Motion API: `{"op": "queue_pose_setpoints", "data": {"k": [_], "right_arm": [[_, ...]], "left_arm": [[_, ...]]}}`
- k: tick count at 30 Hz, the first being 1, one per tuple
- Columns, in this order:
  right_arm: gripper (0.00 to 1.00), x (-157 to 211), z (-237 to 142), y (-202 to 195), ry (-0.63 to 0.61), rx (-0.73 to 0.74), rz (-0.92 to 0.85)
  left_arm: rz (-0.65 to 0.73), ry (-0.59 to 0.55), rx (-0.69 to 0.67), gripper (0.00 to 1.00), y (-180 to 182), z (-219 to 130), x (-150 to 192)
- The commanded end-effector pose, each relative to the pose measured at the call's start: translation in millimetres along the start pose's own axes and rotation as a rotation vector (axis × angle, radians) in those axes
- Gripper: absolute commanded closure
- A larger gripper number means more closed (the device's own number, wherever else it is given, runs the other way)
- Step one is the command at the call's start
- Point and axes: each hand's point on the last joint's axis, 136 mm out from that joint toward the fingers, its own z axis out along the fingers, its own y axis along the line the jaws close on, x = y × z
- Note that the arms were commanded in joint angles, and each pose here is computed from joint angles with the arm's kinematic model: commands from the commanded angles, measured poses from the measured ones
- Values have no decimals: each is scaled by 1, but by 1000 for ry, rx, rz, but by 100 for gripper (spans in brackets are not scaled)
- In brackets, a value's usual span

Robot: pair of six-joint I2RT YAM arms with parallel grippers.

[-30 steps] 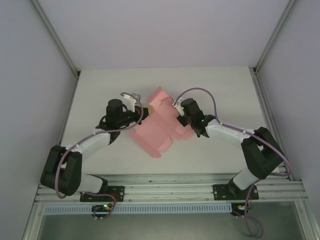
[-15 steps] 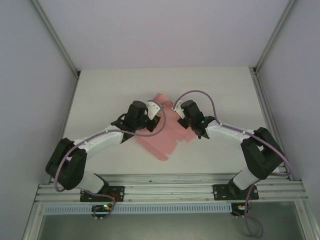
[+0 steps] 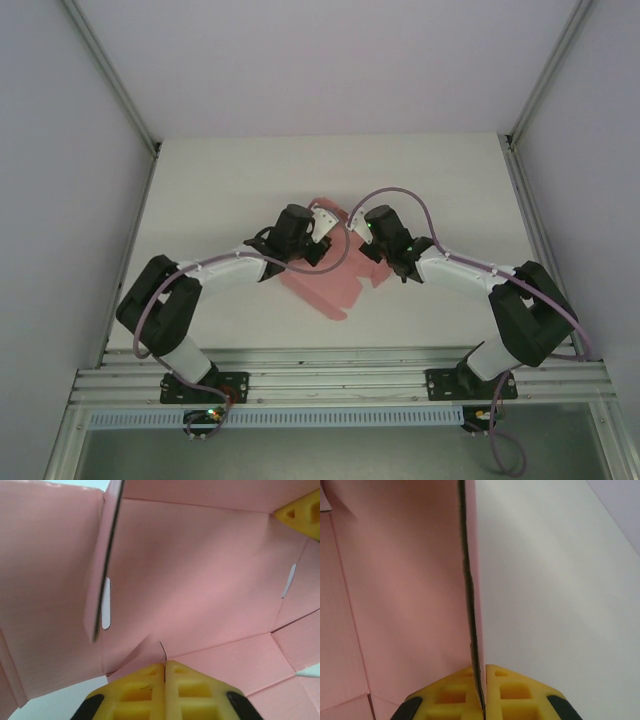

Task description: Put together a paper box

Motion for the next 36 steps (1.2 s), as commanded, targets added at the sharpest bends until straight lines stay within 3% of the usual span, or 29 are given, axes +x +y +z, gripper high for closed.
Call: {"op": "queue_pose_setpoints", "data": {"k": [1, 4, 7, 13, 18, 26, 33, 36], "right_arm": [[100, -26, -9, -3, -101, 31, -35], [100, -20, -8, -12, -66, 87, -100], [100, -20, -9, -16, -51, 112, -166], [100, -31, -9, -17, -84, 158, -287], [100, -42, -5, -10, -130, 267, -426], [100, -44, 4, 1, -163, 332, -531], [100, -46, 1, 7, -216, 382, -560], [100, -49, 0, 4, -224, 450, -603]], "left_arm": [[-82, -81, 78, 82, -9, -11, -22], [-172, -104, 116, 66, -1, -33, -11], [-244, -196, 187, 48, -5, -64, -13], [-292, -323, 160, 0, 3, -111, -20], [-386, -297, -7, 0, 45, -126, -9], [-734, -214, -145, 0, 115, -119, 37], [-780, -177, -139, 0, 137, -93, 50], [-729, -186, -31, 0, 127, -76, 44]]}}
